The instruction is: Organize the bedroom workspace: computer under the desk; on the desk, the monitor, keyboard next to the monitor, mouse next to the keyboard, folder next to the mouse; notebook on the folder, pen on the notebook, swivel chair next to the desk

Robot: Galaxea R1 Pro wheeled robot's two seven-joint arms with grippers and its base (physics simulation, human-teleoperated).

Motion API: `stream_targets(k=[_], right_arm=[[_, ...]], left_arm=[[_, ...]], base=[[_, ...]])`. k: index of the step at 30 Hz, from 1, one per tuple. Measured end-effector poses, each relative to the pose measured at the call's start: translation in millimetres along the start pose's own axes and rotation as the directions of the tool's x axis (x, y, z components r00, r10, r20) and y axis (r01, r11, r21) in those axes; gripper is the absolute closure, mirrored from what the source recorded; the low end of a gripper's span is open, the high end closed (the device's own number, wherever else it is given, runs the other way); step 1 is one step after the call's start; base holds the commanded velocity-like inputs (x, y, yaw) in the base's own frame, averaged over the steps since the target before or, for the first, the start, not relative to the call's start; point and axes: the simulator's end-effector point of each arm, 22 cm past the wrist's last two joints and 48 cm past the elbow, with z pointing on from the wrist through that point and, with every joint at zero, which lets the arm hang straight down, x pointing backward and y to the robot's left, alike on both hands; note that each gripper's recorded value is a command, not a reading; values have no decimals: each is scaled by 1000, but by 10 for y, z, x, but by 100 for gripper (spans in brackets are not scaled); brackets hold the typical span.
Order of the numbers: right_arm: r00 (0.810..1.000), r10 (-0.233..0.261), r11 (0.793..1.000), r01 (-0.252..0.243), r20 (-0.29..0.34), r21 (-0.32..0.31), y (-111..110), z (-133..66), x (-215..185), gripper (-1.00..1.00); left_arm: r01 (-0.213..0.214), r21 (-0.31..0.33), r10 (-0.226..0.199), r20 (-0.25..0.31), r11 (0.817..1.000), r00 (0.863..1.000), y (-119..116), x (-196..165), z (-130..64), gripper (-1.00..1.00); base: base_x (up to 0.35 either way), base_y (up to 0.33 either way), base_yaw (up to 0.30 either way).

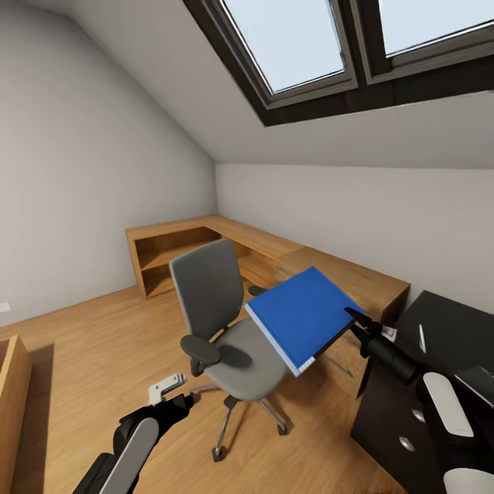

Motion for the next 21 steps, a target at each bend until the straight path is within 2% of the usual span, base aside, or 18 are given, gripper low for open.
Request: stream_targets(k=[5,13,21], right_arm=[[1000,-8,1000,8,5,7,70,-27,-76,100],[1000,-4,1000,4,17,5,189,-42,-147,100],[1000,-2,1000,1,26,9,286,-55,-210,100]], left_arm=[[13,-3,-13,3,1000,1000,-6,-36,-39,-100],[8,-35,-9,-26,999,1000,80,18,-43,-100],[8,-38,-10,-30,999,1000,60,-35,-125,-100]], base=[[0,0,-186],[0,0,-9],[0,0,1]])
